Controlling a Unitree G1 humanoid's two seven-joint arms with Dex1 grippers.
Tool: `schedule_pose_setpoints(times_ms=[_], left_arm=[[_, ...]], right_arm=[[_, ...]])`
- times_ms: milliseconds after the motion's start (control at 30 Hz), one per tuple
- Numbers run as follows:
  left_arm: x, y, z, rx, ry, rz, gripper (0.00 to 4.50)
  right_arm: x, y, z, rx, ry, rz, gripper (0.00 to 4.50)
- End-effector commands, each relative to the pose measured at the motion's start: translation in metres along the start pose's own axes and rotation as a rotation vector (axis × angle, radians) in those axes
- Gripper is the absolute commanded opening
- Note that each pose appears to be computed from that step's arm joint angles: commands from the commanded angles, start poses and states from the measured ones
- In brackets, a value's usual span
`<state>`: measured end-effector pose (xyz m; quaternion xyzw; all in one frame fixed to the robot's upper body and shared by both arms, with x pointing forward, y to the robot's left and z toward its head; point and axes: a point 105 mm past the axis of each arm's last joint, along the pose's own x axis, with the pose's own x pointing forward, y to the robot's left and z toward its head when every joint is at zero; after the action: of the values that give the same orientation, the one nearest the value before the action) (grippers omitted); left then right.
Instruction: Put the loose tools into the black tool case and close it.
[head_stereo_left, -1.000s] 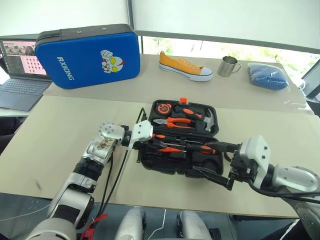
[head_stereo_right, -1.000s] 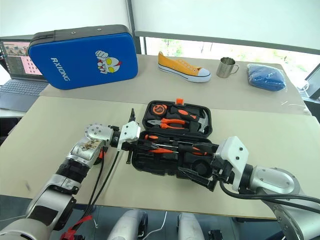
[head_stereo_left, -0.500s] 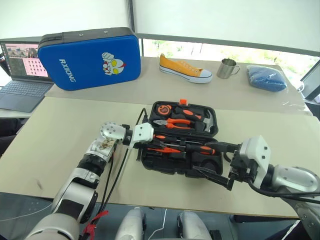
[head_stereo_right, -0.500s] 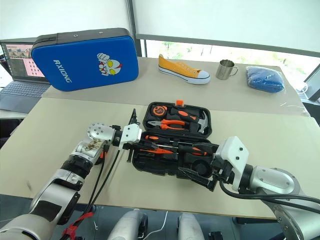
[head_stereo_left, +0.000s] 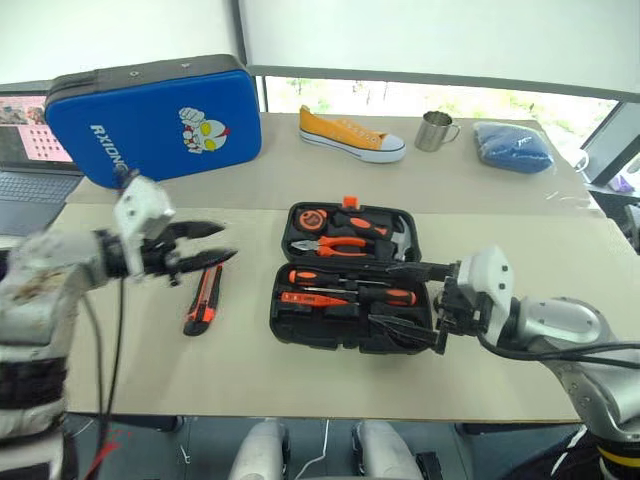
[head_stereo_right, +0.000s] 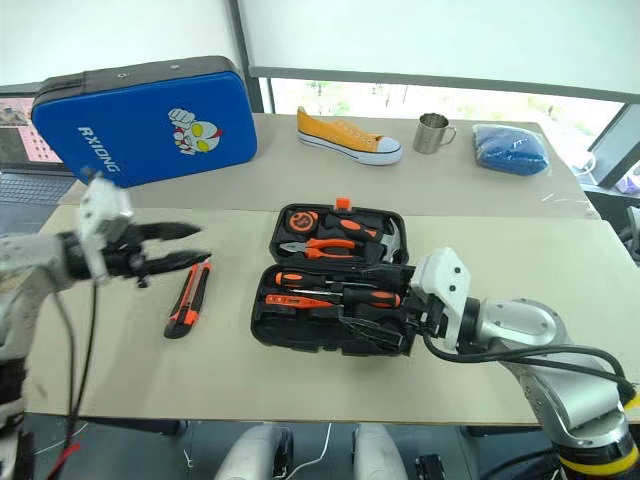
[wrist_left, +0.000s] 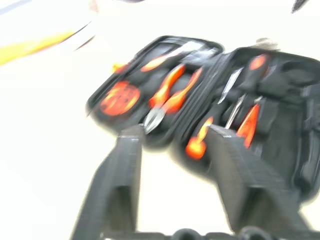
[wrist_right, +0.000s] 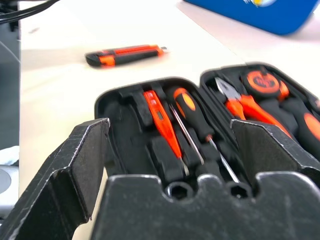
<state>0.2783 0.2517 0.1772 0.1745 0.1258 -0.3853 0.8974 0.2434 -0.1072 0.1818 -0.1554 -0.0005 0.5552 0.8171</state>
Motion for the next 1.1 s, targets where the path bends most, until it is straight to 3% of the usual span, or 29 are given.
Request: schedule_pose_setpoints(times_ms=[33, 67, 200, 500, 567, 833, 1100], left_arm=[[-0.052, 0.018, -0.015, 0.008, 0.09, 0.218, 4.16], [-0.06, 0.019, -0.022, -0.006, 0.118, 0.247, 4.45], [-0.073, 0.006, -0.049, -0.1, 0.287, 0.259, 4.45], [-0.009, -0.021, 0.006, -0.404, 0.287, 0.134, 4.45], [0.003, -0.027, -0.001, -0.44, 0.376, 0.113, 4.45], [0.026, -0.014, -0.041, -0.446, 0.612, 0.259, 4.45], [0.051, -0.006, -0.033, -0.466, 0.596, 0.272, 4.45]], right_arm=[[0.006, 0.003, 0.013, -0.059, -0.043, 0.077, 4.5], [0.007, 0.003, 0.014, -0.059, -0.047, 0.092, 4.5], [0.007, 0.004, 0.014, -0.034, -0.05, 0.155, 4.5], [0.008, 0.014, 0.006, -0.031, -0.035, 0.182, 4.5], [0.011, 0.013, 0.005, -0.031, -0.041, 0.153, 4.5], [0.012, 0.02, 0.001, -0.003, -0.047, 0.086, 4.5], [0.004, 0.017, -0.002, 0.011, -0.027, 0.014, 4.5]])
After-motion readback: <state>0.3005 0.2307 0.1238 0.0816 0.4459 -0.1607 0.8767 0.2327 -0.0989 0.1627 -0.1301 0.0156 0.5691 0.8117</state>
